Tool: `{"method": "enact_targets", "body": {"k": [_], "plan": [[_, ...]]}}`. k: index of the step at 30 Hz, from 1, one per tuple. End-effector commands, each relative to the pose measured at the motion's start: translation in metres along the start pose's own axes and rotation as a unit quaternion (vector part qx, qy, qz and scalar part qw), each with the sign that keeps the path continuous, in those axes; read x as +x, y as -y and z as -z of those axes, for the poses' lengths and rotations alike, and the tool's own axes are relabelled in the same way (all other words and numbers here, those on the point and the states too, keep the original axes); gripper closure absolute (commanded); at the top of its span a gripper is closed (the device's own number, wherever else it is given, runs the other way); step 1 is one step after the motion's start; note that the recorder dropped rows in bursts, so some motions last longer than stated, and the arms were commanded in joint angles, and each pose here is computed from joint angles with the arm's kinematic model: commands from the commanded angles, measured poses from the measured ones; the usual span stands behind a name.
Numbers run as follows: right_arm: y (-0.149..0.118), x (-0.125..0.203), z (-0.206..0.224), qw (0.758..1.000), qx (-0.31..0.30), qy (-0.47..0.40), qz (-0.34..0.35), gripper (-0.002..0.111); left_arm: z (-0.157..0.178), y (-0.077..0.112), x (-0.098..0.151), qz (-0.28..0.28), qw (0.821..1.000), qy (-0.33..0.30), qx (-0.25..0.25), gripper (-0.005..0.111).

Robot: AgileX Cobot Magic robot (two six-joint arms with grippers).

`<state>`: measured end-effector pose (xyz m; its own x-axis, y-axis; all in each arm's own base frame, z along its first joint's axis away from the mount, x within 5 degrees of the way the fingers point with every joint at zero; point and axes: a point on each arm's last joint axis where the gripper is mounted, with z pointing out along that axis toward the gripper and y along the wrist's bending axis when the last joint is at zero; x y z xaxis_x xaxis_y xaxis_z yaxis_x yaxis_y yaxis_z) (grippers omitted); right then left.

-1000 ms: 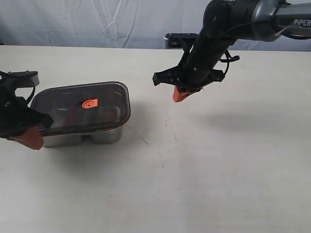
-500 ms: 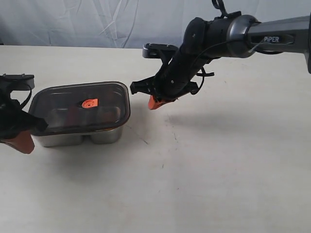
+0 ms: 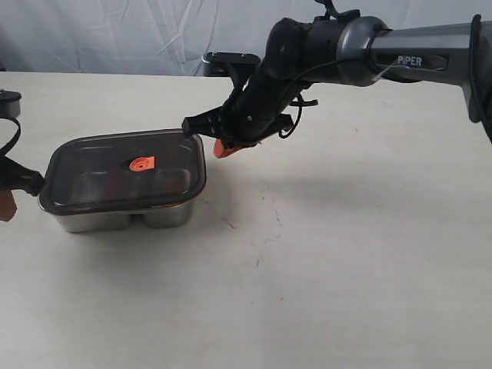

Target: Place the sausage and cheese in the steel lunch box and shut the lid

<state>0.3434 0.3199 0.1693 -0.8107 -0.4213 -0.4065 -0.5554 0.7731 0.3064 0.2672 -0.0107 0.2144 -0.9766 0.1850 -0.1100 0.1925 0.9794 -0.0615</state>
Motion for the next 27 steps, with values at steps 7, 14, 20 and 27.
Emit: {"method": "enact_targets", "body": {"k": [7,14,20,27], "plan": [[-0.01,0.007,-0.003,0.999,0.015,-0.033,0.013,0.109,0.004,-0.002,-0.005,0.009,0.999,0.038,-0.011,0.107],[-0.026,0.013,-0.006,0.999,0.007,-0.043,0.027,0.109,0.004,-0.002,-0.006,0.009,0.999,0.04,-0.012,0.107],[-0.027,0.015,-0.006,0.998,0.005,-0.055,0.022,0.109,0.004,-0.002,-0.006,0.009,0.999,0.04,-0.012,0.107],[-0.029,0.017,-0.006,0.998,-0.002,-0.064,0.014,0.109,0.004,-0.002,-0.006,0.009,0.999,0.04,-0.012,0.107]]}}
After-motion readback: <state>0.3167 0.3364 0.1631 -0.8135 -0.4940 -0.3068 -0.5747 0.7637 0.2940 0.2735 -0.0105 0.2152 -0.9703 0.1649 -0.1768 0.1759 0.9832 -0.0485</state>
